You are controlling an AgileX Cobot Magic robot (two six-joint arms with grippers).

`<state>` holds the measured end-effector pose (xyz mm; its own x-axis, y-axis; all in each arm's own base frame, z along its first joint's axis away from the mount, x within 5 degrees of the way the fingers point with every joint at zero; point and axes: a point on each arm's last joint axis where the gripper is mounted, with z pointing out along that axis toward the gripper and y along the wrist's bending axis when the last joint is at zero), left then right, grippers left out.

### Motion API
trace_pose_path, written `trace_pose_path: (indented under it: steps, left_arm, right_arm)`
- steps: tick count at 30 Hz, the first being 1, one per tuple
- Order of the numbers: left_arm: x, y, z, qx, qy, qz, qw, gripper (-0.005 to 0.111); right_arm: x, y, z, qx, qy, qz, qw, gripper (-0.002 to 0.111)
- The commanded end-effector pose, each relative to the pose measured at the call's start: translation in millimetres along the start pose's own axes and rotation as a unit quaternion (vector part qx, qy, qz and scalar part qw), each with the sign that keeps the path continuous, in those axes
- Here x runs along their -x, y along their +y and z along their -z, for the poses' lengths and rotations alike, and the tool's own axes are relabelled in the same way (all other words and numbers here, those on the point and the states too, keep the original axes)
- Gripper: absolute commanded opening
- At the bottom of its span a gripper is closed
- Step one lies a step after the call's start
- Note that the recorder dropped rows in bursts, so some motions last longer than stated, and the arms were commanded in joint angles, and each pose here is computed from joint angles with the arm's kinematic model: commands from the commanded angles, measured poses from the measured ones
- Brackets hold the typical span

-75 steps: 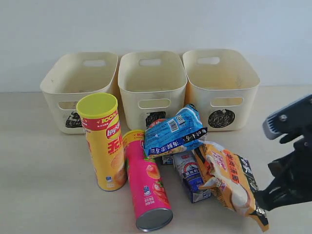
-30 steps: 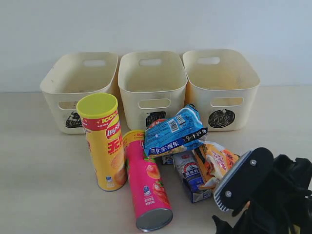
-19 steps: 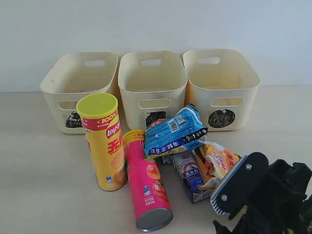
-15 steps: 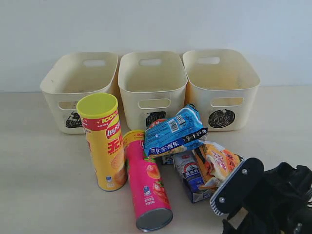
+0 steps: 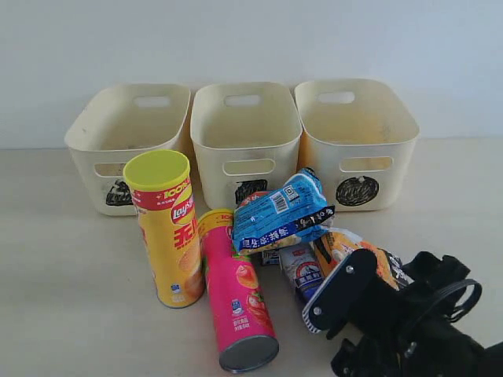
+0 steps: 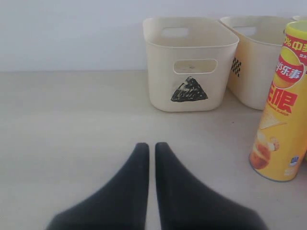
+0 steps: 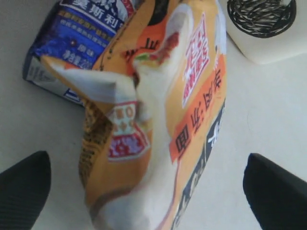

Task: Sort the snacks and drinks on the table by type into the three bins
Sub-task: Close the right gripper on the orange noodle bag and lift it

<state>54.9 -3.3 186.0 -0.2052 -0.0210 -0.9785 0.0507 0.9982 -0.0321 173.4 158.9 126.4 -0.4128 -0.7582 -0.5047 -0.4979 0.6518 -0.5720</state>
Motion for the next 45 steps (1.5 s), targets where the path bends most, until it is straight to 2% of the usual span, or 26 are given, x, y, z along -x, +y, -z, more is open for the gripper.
trace_pose_path:
  steps: [1,3,7,9,14,16,17,20,21,25,28,32,38,45]
  left_arm:
    - [1.7,0.0,0.6,0.000,-0.006,0.006,1.000,0.004]
    - [1.7,0.0,0.6,0.000,-0.006,0.006,1.000,0.004]
    - [1.7,0.0,0.6,0.000,-0.006,0.006,1.000,0.004]
    - [1.7,0.0,0.6,0.000,-0.006,0.006,1.000,0.004]
    - [1.7,0.0,0.6,0.000,-0.006,0.006,1.000,0.004]
    - [1.7,0.0,0.6,0.000,-0.006,0.006,1.000,0.004]
    - [1.7,0.0,0.6,0.000,-0.006,0.006,1.000,0.004]
    - [1.9,0.0,0.6,0.000,-0.007,0.006,1.000,0.004]
    - [1.9,0.0,0.6,0.000,-0.007,0.006,1.000,0.004]
    - [1.9,0.0,0.6,0.000,-0.007,0.006,1.000,0.004]
    - [1.9,0.0,0.6,0.000,-0.007,0.006,1.000,0.004]
    - [1.9,0.0,0.6,0.000,-0.007,0.006,1.000,0.004]
    - [1.9,0.0,0.6,0.000,-0.007,0.006,1.000,0.004]
    - [1.9,0.0,0.6,0.000,-0.007,0.006,1.000,0.004]
  right_arm:
    - [4.0,5.6,-9.9,-0.009,0.009,0.024,1.000,0.099]
    - [4.3,6.9,-13.6,-0.018,0.014,0.031,0.999,0.093]
    - [1.0,6.5,-18.8,-0.046,0.023,0.044,0.998,0.067]
    - [2.2,8.3,-20.1,-0.041,0.024,0.053,0.998,0.057]
    - [15.7,15.9,-23.2,-0.005,0.013,0.071,0.997,0.055]
    - [20.2,15.9,-24.0,-0.007,0.009,0.067,0.998,0.048]
    - [20.9,16.1,-24.0,-0.006,0.008,0.067,0.998,0.042]
    - [20.9,16.1,-24.0,-0.006,0.008,0.072,0.997,0.005]
    - [20.9,16.5,-24.0,-0.004,0.008,0.076,0.997,0.000]
    - [20.8,17.1,-24.0,0.000,0.008,0.077,0.997,0.000]
    - [21.3,12.9,-19.8,-0.002,0.015,0.113,0.993,0.000]
    - [21.8,7.8,-10.9,0.013,0.028,0.125,0.992,0.000]
    - [25.3,-19.8,20.1,0.002,0.044,0.110,0.993,0.000]
    - [18.7,-42.7,38.1,-0.046,0.087,0.100,0.990,0.000]
